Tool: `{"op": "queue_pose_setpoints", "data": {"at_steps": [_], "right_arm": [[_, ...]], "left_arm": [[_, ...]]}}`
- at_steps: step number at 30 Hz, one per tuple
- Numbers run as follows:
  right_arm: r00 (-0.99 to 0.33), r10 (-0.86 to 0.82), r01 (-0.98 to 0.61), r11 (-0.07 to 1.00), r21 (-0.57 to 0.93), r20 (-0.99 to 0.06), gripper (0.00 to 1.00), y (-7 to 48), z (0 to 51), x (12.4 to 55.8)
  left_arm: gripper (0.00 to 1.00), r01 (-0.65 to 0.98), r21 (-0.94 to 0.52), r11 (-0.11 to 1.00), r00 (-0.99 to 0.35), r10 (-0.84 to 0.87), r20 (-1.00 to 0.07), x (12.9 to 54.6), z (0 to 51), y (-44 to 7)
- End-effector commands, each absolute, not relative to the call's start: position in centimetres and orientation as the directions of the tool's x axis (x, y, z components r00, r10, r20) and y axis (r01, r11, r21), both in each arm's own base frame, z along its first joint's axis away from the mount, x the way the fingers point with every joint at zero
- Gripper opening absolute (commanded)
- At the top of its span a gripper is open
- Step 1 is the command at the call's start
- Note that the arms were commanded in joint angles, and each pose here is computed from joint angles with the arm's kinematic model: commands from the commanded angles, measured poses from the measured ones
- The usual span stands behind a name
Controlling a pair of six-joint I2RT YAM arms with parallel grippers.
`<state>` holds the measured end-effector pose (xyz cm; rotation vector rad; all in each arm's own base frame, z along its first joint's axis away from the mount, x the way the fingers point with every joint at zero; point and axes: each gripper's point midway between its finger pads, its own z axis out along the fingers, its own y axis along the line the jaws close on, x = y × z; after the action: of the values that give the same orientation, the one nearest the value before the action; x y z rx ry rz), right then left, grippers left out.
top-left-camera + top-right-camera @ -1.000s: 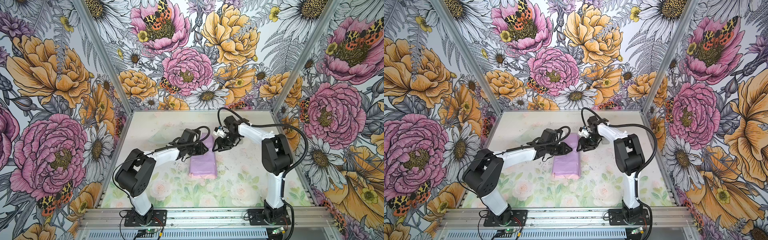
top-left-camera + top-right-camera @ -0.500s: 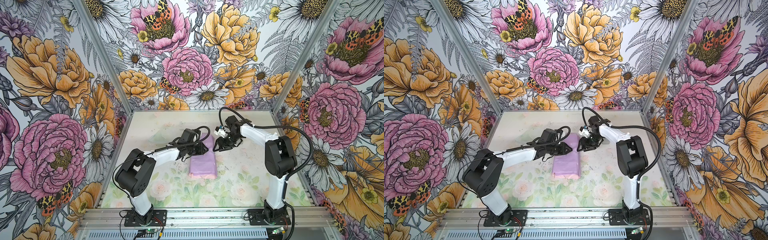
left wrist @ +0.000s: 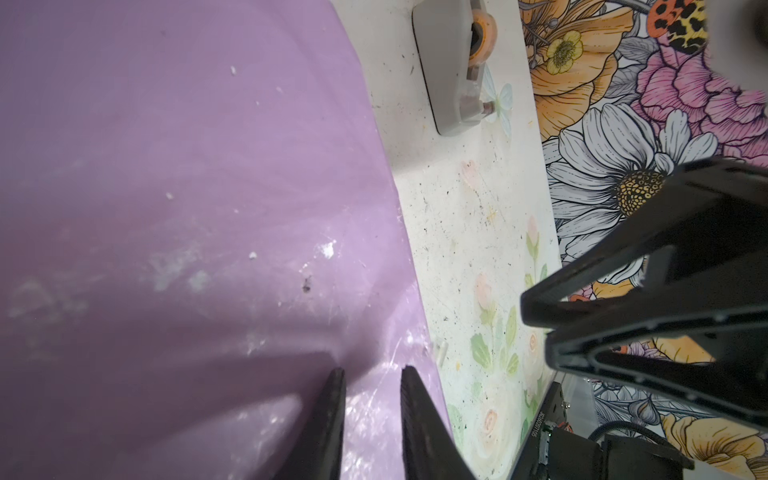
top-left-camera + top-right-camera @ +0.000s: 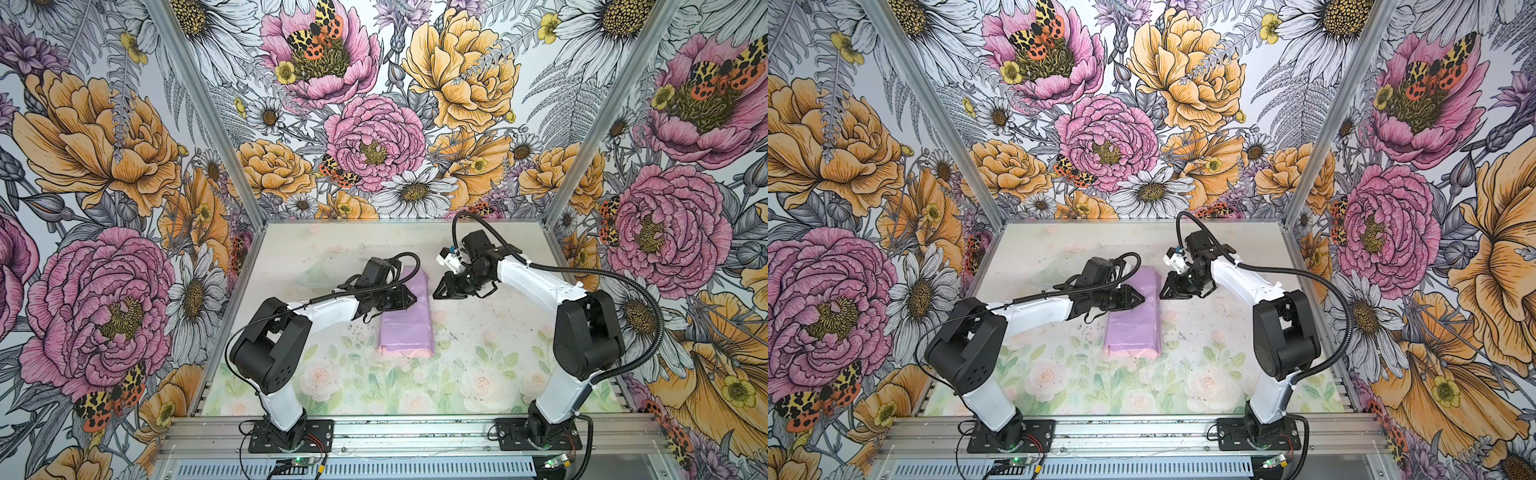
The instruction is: Wrap the gift box in paper
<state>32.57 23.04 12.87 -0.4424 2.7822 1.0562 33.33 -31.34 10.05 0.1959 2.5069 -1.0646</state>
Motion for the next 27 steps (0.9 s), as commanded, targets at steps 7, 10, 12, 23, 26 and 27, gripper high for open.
{"op": "queue_pose_setpoints", "data": {"at_steps": [7, 10, 12, 23, 26, 27], "right_arm": [[-0.95, -0.216, -0.311, 0.693, 0.65, -0.225, 0.15, 24.7, 11.2, 33.3], [-0.951, -0.213, -0.309, 0.686, 0.659, -0.224, 0.13, 25.0, 11.1, 33.5], [-0.951, -0.216, -0.308, 0.682, 0.663, -0.22, 0.12, 25.1, 10.8, 33.4], [-0.96, -0.219, -0.28, 0.692, 0.665, -0.177, 0.07, 25.0, 8.9, 32.8], [-0.961, -0.217, -0.276, 0.694, 0.665, -0.173, 0.07, 25.0, 8.5, 32.8], [-0.961, -0.216, -0.274, 0.693, 0.667, -0.171, 0.06, 25.1, 8.4, 32.8]], "left_arm": [[0.26, 0.252, -0.617, 0.745, -0.931, 0.011, -0.366, 31.9, 7.6, -30.8], [0.26, 0.252, -0.618, 0.745, -0.931, 0.011, -0.366, 31.9, 7.7, -30.8], [0.26, 0.253, -0.618, 0.744, -0.931, 0.013, -0.365, 31.8, 7.6, -30.9], [0.26, 0.25, -0.618, 0.745, -0.932, 0.012, -0.363, 31.8, 7.5, -30.8], [0.26, 0.25, -0.616, 0.747, -0.932, 0.013, -0.362, 31.8, 7.5, -30.7], [0.26, 0.249, -0.616, 0.747, -0.932, 0.012, -0.362, 31.8, 7.4, -30.7]]}}
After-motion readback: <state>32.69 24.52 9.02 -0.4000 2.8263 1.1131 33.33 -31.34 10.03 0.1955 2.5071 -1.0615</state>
